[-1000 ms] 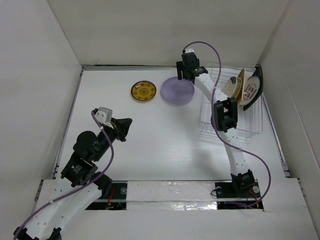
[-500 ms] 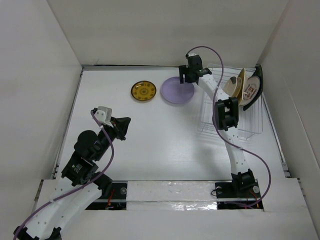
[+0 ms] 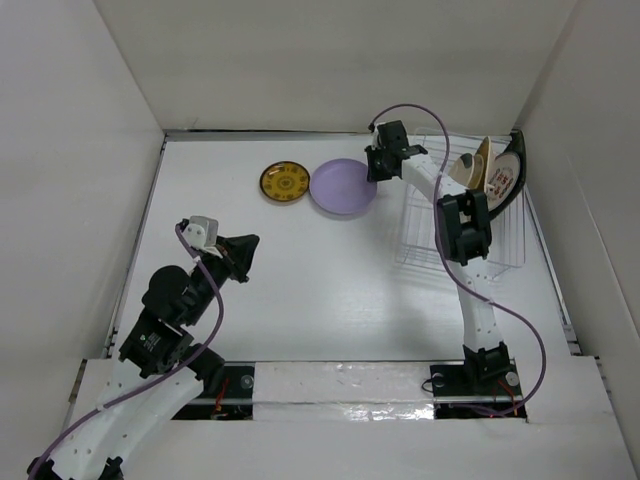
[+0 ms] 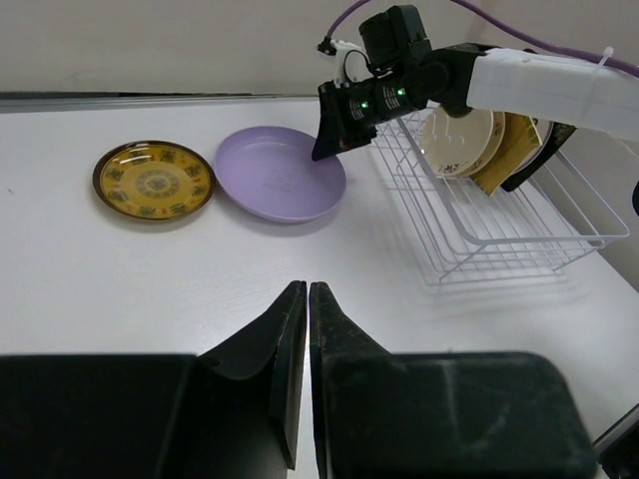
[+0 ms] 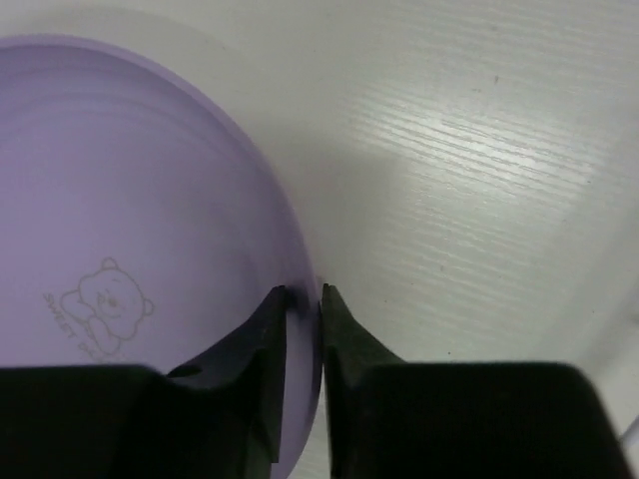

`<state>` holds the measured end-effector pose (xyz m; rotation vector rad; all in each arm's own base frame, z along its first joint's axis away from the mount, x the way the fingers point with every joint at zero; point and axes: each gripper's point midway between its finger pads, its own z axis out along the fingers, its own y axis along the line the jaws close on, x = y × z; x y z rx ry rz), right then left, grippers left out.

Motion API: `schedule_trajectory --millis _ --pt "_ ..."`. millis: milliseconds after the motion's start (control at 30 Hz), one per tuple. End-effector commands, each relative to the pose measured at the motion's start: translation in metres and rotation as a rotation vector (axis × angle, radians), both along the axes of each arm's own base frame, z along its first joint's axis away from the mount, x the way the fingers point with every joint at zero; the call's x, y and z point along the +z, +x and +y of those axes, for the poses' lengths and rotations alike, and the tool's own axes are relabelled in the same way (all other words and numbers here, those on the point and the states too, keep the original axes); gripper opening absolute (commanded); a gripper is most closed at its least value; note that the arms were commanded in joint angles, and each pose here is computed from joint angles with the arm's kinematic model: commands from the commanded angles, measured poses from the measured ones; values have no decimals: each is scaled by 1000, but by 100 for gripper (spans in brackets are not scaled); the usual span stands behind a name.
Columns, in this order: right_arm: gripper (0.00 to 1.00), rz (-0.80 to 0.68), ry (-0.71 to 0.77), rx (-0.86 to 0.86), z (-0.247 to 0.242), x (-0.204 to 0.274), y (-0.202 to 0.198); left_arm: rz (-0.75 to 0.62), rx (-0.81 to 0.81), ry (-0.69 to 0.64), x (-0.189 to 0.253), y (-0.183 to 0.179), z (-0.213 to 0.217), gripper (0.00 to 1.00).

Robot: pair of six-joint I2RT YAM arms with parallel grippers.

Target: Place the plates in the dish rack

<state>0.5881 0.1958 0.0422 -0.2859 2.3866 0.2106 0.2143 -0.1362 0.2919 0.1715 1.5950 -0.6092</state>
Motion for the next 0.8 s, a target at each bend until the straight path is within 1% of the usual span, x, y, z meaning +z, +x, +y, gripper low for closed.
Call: schedule_trajectory --millis 0,33,67,167,200,267,300,400,433,467,533,567,633,667,767 --pt "15 -87 -27 -11 -2 37 2 -86 -10 -44 28 -3 0 4" --pt "10 -99 -30 -20 -4 42 2 -85 -23 -43 28 -4 -1 4" --pt "0 -131 -30 -39 -7 58 4 -85 -24 -43 28 -4 -2 4" --pt "0 -179 -20 -67 -11 79 3 -91 -24 -48 30 -5 -1 4" --pt "0 -238 1 -79 -12 107 4 -97 -52 -50 32 -9 -4 4" --pt "0 -280 -11 -119 -21 125 -1 -107 -53 -58 34 -12 -3 4" --pt "0 -339 2 -136 -25 157 -3 -111 -56 -60 35 -13 -3 4" --pt "0 -423 -39 -226 -48 200 -11 -124 -72 -70 38 -17 -4 5" --pt "0 -480 -48 -272 -61 232 -19 -127 -80 -71 39 -19 -4 5" --pt "0 -515 -116 -359 -83 245 -25 -129 -83 -74 40 -20 -4 5" --pt "0 -563 -186 -463 -110 277 -41 -138 -99 -78 42 -24 -5 5" --pt "0 -575 -314 -555 -138 288 -52 -149 -103 -85 45 -27 -4 5" --pt "0 -565 -453 -655 -165 298 -70 -165 -120 -95 49 -32 -4 6" --pt "0 -551 -592 -744 -189 307 -88 -184 -124 -105 53 -35 -3 6" --pt "0 -512 -785 -818 -212 314 -112 -196 -120 -115 56 -38 0 6"
